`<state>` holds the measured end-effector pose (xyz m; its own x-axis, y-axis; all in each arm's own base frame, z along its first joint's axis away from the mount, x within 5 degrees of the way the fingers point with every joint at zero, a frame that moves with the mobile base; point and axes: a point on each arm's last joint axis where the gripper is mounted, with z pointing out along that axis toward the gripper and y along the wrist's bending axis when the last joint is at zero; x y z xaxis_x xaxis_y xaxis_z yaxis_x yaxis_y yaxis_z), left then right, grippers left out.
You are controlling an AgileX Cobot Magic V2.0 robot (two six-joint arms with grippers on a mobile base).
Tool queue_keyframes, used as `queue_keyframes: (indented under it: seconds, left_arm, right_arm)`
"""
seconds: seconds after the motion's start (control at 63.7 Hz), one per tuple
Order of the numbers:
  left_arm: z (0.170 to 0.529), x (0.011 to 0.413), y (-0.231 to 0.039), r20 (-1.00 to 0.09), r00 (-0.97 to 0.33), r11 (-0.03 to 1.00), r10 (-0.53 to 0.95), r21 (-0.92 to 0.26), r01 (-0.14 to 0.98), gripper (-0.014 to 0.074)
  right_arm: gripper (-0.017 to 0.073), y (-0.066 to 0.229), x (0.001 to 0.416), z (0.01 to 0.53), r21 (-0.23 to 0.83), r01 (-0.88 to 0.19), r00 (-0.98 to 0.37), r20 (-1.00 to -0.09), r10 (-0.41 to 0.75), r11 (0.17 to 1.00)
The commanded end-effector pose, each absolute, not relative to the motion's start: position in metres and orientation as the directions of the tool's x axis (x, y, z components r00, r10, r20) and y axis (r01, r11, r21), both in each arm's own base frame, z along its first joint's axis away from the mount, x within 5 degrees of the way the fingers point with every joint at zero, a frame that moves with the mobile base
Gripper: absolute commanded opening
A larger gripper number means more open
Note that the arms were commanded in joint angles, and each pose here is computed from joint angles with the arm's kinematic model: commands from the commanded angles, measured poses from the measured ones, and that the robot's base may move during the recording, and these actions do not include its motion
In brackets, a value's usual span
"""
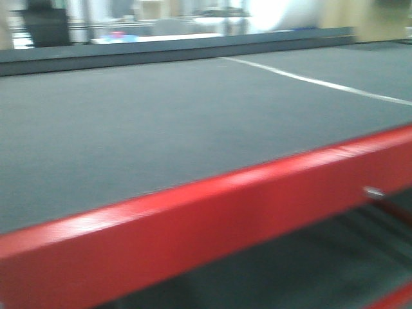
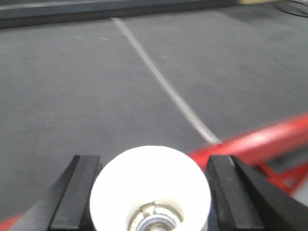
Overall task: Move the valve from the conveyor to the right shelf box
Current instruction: 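Drive away from the conveyor holding valves in both grippers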
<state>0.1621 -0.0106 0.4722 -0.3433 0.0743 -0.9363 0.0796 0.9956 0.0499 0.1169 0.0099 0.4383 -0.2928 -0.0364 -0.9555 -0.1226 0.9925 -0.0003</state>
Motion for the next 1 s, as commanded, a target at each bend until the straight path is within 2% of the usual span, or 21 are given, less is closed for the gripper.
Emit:
queue_keyframes:
  seconds: [0.0,0.989]
  left_arm:
    - [0.4796,0.1610,-0.0119,-0.958,-0.279,0.996,0.062,0.040,0.083,-0.0111]
    - [0.4796,0.1610,-0.0119,-0.958,-0.279,0.996,0.062,0.040,0.083,-0.0111]
  right_arm:
    - [-0.0153,0.0085,0.1150,0.4504,-0.014,-0.106,-0.200,-0.979,-0.035,0.994]
    - [-0.0153,0.0085,0.1150,0.4504,-0.014,-0.106,-0.200,-0.979,-0.035,0.994]
